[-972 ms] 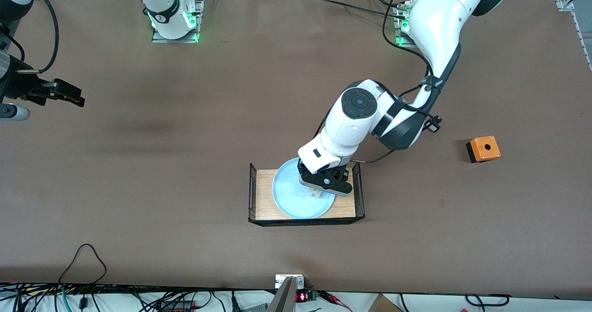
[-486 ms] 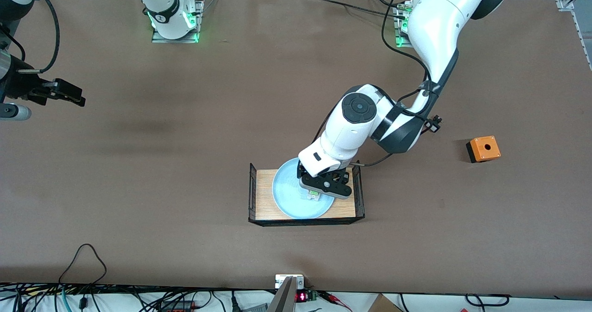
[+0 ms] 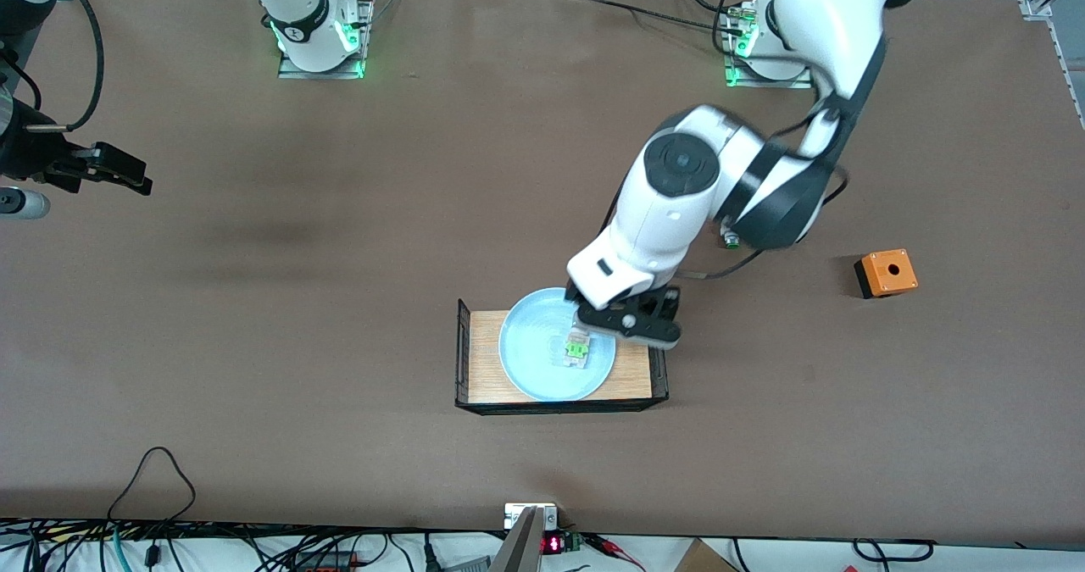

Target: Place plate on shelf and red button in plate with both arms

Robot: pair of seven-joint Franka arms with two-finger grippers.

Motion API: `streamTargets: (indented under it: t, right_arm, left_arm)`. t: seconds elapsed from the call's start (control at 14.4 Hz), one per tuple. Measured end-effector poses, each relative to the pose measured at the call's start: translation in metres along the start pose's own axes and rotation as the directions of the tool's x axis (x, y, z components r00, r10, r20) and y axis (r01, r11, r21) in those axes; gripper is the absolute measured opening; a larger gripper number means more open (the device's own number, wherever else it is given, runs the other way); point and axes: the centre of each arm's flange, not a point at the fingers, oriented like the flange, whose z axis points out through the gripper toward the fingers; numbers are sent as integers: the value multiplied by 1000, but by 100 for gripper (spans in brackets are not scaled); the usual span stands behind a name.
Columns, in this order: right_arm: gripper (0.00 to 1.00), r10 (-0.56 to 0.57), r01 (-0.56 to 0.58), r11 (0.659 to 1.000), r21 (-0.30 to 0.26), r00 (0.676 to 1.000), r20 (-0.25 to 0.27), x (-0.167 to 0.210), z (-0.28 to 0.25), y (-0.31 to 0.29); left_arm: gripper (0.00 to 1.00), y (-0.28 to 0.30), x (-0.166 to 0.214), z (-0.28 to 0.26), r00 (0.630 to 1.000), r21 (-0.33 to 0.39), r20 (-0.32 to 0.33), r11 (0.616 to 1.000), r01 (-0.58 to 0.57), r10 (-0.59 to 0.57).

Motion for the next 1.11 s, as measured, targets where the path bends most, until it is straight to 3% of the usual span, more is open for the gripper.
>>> streamTargets:
  t: [0.28,0.42,0.83,1.11]
  right_arm:
    - [100,0,0,1000,0,1000,-1,0,0,0]
    - [100,0,0,1000,0,1000,-1,0,-1,0]
    - [100,2,-2,1000,0,1000,-1,0,-1,1]
    - [100,2,-2,1000,0,1000,-1,0,-1,1]
  left_arm:
    - [100,-38,-32,-85,989,88,138,995,36,-48]
    - [100,-53,-44,-107,984,109,177,994,-6,-14]
    - [100,-176,-43,-122,957,11,261,991,-136,128]
    - [100,-238,-68,-132,958,-25,282,999,-48,53]
